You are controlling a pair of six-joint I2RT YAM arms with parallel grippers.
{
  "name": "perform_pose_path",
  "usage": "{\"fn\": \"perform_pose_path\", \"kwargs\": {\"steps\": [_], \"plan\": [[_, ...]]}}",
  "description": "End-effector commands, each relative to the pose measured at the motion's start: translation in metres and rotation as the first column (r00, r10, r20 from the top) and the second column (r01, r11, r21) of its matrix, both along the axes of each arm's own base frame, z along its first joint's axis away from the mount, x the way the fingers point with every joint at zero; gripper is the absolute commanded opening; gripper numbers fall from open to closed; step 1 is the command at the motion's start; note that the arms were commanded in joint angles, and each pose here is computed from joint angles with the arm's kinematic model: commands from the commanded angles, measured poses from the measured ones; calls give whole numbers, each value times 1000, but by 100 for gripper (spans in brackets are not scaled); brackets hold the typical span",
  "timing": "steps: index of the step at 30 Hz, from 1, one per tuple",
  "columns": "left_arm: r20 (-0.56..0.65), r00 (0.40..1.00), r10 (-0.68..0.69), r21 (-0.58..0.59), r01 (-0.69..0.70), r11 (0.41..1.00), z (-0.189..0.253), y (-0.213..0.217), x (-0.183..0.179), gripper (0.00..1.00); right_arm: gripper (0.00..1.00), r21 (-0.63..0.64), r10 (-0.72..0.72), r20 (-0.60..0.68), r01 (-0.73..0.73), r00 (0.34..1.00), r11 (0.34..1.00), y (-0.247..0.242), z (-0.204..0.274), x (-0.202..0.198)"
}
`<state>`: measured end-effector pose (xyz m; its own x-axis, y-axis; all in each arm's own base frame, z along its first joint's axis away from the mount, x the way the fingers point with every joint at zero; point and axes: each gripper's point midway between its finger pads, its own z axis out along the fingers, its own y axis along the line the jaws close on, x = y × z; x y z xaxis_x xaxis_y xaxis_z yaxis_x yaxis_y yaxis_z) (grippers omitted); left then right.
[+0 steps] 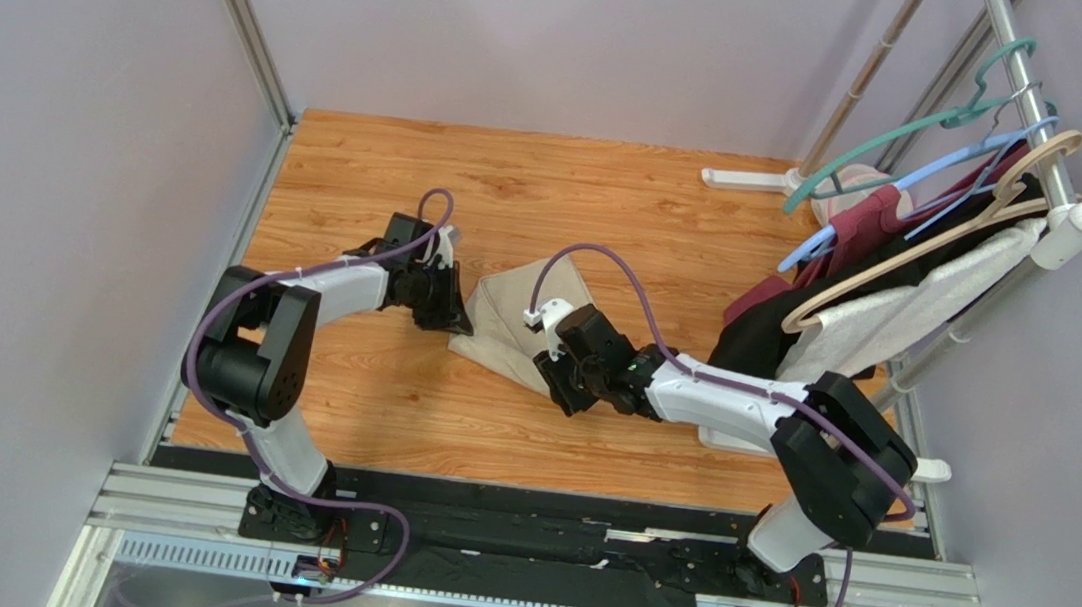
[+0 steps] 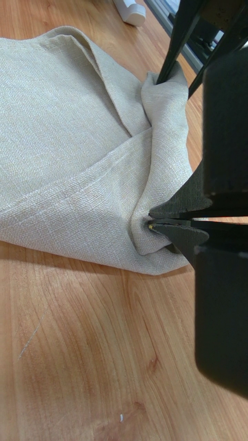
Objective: Fold the napkin, place the utensils inside, and roll it up
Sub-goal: Roll the napkin with the utensil
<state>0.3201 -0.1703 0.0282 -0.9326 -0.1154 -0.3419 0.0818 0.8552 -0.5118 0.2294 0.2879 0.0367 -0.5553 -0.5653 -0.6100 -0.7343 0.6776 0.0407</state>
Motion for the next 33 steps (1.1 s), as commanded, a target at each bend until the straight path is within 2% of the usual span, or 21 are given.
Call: {"fn": "perform_pose_path", "kwargs": {"steps": [1, 5, 11, 12, 13, 15, 18, 19, 21, 27, 31, 33], "plan": [[4, 1000, -13, 34, 13, 999, -3, 5, 3, 0, 29, 3, -8, -56, 8, 998, 1000, 3, -11, -5], [16, 1000, -15, 34, 14, 999, 0, 5, 4, 0, 16, 52, 1, -179, 8, 984, 999, 4, -16, -16], [47, 999, -1, 39, -1, 999, 8, 7, 10, 1, 6, 119, 7, -338, 36, 941, 992, 6, -25, -19], [53, 999, 2, 42, -4, 999, 8, 8, 12, 3, 5, 128, -12, -357, 62, 934, 990, 4, -26, -15], [66, 998, 2, 42, -5, 999, 12, 7, 15, 11, 5, 133, -13, -371, 67, 929, 989, 3, -28, -15], [76, 997, 8, 47, -12, 999, 15, 9, 18, 19, 4, 139, -27, -401, 89, 916, 986, 0, -35, -12], [103, 994, 24, 56, -30, 998, 24, 12, 25, 40, 3, 140, -48, -453, 124, 890, 982, -6, -45, -11], [120, 992, 37, 68, -46, 997, 30, 15, 30, 54, 2, 152, -49, -465, 134, 884, 979, -6, -46, -9], [155, 986, 54, 76, -66, 995, 41, 19, 36, 64, 2, 162, -59, -505, 162, 861, 973, -10, -52, -8], [265, 954, 139, 140, -181, 974, 68, 42, 41, 72, 0, 155, -103, -567, 228, 818, 961, -17, -66, -2], [345, 929, 136, 19, -152, 988, 88, 23, 41, 72, 0, 171, -106, -605, 259, 789, 951, -19, -69, -1], [339, 933, 124, -24, -123, 992, 88, 9, 38, 71, 0, 168, -120, -612, 276, 782, 946, -23, -71, 1]]}}
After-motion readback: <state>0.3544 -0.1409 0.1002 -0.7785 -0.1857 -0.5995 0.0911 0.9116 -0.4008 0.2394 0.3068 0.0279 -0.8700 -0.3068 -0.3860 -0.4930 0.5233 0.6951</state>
